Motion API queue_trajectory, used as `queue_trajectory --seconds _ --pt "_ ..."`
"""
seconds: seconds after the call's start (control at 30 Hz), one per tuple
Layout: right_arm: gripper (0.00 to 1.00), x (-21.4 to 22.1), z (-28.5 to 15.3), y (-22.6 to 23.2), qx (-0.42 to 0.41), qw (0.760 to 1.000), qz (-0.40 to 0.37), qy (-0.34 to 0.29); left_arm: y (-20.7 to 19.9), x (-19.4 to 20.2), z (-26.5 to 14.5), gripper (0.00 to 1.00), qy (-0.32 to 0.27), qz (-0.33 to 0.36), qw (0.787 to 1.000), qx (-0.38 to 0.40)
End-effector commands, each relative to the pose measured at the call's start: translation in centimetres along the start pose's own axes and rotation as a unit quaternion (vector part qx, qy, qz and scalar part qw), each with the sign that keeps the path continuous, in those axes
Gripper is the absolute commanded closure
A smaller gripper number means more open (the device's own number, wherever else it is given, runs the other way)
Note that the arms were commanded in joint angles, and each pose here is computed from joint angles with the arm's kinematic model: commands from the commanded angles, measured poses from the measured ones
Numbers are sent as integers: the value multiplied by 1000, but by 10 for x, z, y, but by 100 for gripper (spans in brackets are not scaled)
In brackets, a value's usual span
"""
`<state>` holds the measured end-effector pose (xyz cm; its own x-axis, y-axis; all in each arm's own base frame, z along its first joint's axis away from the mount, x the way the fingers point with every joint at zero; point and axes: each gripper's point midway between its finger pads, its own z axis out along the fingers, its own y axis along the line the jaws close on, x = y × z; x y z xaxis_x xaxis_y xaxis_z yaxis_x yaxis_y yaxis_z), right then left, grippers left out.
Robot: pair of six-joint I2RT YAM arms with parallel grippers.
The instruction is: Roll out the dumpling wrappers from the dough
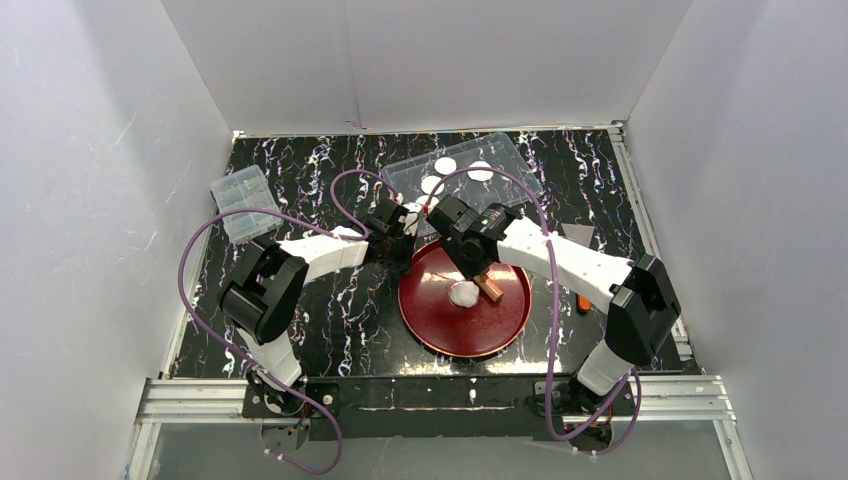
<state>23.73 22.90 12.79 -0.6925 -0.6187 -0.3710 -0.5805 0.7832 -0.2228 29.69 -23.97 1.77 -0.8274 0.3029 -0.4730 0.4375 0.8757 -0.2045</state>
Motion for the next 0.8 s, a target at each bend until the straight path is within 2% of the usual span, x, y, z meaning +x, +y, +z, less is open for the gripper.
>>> queue_trajectory --seconds 0.0,0.27,0.47,0.77 --pt "99 3 -2 9 -17 1000 12 1 15 25 -4 100 40 8 999 -32" --pt "99 -32 -50 -12 7 999 20 -51 15 24 -6 100 37 9 999 -33" --pt "99 -57 -83 2 -35 992 19 -122 15 24 -5 100 38 7 999 -31" --pt "99 -39 -57 21 -51 996 15 -74 15 24 -6 100 38 8 999 -32"
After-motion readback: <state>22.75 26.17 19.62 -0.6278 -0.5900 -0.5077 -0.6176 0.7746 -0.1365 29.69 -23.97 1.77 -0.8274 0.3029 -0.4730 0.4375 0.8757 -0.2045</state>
